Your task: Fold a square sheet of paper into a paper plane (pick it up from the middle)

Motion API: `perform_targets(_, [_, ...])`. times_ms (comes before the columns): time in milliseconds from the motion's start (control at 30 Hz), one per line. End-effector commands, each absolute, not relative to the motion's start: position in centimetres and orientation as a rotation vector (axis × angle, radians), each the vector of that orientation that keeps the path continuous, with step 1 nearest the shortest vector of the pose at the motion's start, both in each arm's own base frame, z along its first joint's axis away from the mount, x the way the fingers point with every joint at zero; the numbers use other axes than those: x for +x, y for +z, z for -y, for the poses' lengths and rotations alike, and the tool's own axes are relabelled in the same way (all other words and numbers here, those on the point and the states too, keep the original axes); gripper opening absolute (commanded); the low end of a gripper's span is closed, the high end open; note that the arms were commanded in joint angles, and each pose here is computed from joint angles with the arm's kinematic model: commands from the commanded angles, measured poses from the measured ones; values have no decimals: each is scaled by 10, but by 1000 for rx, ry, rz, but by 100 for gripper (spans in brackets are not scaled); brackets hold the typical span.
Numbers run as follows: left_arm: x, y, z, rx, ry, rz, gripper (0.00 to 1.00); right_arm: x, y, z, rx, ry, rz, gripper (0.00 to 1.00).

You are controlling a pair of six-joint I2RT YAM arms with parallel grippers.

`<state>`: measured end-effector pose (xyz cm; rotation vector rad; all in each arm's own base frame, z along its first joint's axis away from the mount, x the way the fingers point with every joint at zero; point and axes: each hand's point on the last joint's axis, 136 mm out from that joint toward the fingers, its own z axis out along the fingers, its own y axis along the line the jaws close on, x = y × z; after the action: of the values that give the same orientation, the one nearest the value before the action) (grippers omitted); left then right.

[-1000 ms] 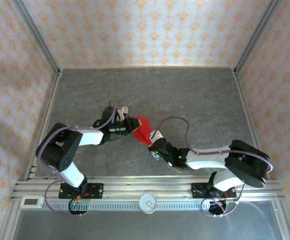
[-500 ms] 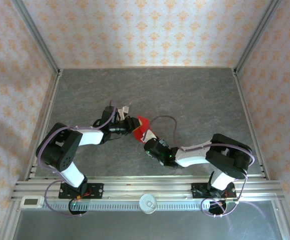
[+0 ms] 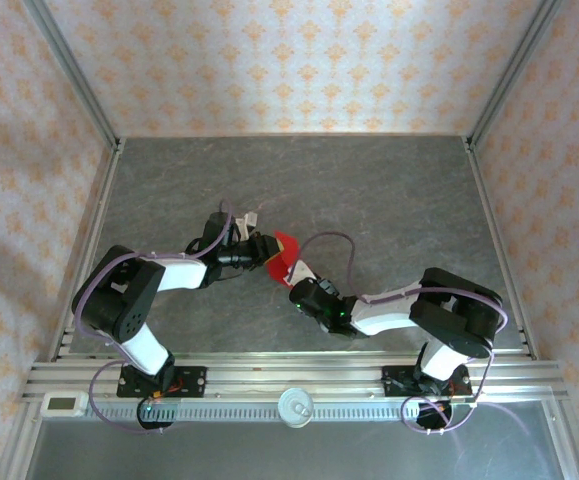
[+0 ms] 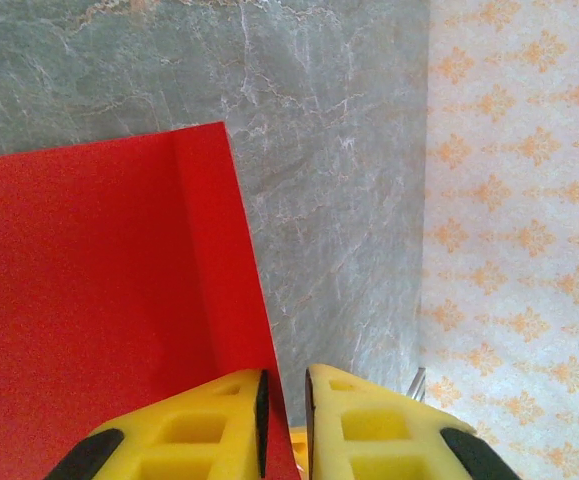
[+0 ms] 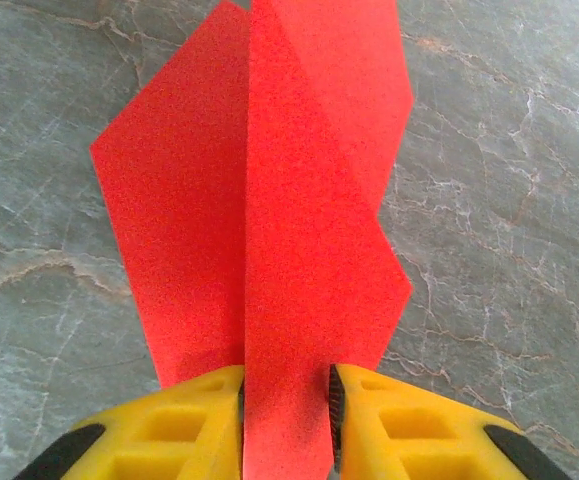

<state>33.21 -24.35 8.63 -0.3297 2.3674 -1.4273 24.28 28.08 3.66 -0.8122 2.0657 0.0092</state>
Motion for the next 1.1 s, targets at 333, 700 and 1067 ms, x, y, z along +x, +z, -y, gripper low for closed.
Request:
perform_targets(333, [337,94,250,-271,-1442,-2353,17,245,36,-277,-777,0,-2042,19])
perform_targets(700, [337,88,247,-285,-1413,-2372,16,244,48,-280,-733,63,-2015,19])
perform_targets(1067, [336,84,247,-292,-1405,-2383,15,243,48,-281,-719,90,-2009,19])
